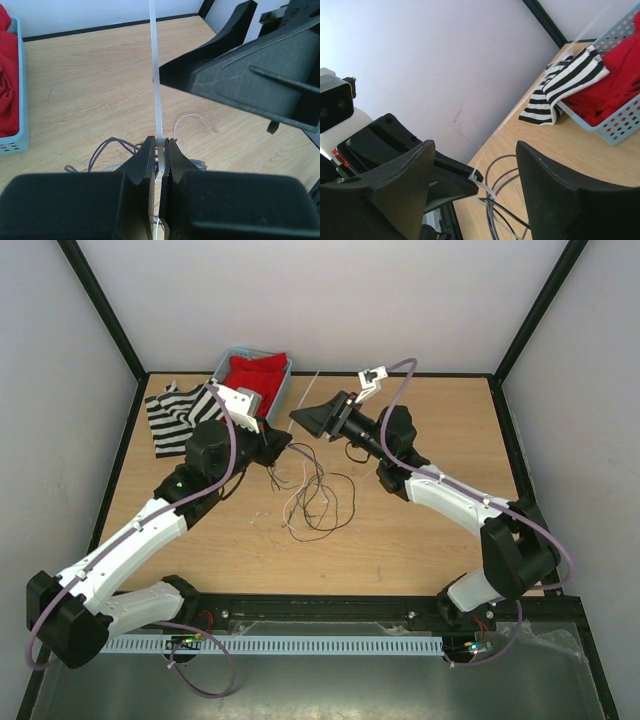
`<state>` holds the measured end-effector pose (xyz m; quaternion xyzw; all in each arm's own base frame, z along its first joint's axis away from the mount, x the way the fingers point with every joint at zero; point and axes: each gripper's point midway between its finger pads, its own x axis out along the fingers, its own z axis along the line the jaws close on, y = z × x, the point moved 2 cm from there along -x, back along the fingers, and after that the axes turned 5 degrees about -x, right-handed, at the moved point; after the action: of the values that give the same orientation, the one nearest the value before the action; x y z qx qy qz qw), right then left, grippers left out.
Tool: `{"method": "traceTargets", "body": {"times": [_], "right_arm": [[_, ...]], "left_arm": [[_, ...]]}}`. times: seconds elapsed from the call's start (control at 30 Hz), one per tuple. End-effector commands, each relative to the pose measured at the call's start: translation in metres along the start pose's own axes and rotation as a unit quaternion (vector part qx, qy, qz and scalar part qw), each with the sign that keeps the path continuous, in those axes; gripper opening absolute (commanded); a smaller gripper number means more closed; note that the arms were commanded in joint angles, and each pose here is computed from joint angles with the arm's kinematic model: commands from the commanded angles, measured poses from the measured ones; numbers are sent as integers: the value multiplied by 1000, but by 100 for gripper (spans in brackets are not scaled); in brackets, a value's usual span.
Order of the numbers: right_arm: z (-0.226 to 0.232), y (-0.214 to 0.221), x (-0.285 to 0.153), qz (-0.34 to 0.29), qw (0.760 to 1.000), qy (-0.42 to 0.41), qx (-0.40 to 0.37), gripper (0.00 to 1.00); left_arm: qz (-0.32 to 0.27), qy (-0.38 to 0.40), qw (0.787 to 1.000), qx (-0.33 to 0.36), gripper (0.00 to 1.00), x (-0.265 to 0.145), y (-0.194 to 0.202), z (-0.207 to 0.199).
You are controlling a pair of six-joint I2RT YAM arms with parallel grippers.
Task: Zip-tie the wires
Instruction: Tie the cable at the center of the board.
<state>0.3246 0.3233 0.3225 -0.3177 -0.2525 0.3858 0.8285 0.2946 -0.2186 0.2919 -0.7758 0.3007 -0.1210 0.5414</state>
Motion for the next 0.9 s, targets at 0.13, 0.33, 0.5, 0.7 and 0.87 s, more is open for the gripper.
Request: {"method": "traceTargets", "body": {"times": [0.13,0.33,0.5,0.7,0.87], "right_arm": [[18,6,22,9,999,-38,6,58],[14,13,26,23,999,-36,-2,16],[11,-2,26,10,999,-8,-38,0],[6,-40,35,3,994,23,-103,0],[2,-62,43,11,987,47,-156,0]], "left_arm": [[-17,28,999,7,0,1,-7,-11],[-17,29,999,10,0,2,-7,-11],[-12,26,1000,12,0,4,-3,-9],[9,22,1000,11,0,8,16,-8],[32,7,999,6,0,10,39,-3]]}}
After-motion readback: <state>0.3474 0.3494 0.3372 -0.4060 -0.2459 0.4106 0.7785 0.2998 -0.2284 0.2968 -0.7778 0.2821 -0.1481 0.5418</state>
